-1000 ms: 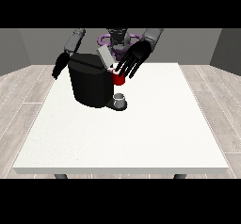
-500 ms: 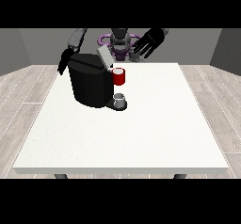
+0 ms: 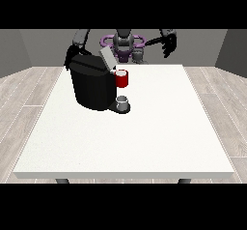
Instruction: Insert the coffee pod into the coffee machine and close the lid
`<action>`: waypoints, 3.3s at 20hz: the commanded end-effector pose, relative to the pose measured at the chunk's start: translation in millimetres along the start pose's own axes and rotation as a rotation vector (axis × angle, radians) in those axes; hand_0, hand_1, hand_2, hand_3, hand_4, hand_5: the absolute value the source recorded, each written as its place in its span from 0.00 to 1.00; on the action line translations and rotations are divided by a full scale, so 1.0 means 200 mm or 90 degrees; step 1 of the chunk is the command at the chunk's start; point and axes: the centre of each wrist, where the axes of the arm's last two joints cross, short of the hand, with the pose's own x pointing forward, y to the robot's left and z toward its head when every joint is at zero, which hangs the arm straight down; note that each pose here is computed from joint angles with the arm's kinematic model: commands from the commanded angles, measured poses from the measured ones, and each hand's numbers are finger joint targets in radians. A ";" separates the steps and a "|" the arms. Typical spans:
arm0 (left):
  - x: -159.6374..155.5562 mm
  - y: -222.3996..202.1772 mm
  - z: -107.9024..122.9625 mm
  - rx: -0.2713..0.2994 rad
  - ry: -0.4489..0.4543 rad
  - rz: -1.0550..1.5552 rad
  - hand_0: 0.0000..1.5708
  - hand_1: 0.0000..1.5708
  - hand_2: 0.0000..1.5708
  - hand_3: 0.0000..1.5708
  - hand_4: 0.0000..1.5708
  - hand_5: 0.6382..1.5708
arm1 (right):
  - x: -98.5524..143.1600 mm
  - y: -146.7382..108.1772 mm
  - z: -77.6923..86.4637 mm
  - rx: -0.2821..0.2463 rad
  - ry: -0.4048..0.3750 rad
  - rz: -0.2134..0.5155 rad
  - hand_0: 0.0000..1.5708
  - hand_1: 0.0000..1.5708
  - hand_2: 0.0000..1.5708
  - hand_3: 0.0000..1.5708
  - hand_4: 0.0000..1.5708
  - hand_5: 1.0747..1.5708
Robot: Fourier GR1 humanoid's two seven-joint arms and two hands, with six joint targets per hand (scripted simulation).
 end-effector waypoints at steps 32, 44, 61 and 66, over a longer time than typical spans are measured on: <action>0.04 -0.10 0.38 0.050 -0.005 0.104 0.00 0.00 0.00 0.00 0.23 1.00 | 0.76 -0.04 -0.34 0.174 -0.125 -0.113 0.00 0.00 0.00 0.00 0.11 1.00; 0.22 -0.05 0.41 0.083 -0.063 0.072 0.00 0.00 0.00 0.00 0.23 1.00 | 0.95 0.13 -0.41 0.205 -0.191 -0.091 0.00 0.00 0.00 0.00 0.00 1.00; 0.20 -0.02 0.46 0.089 -0.056 0.046 0.00 0.00 0.00 0.00 0.24 1.00 | 1.31 0.31 -0.40 0.250 -0.264 -0.018 0.00 0.00 0.00 0.00 0.07 1.00; 0.23 0.09 0.44 0.099 -0.084 0.033 0.00 0.00 0.00 0.00 0.20 1.00 | 1.33 0.44 -0.34 0.260 -0.306 0.000 0.00 0.00 0.00 0.00 0.00 1.00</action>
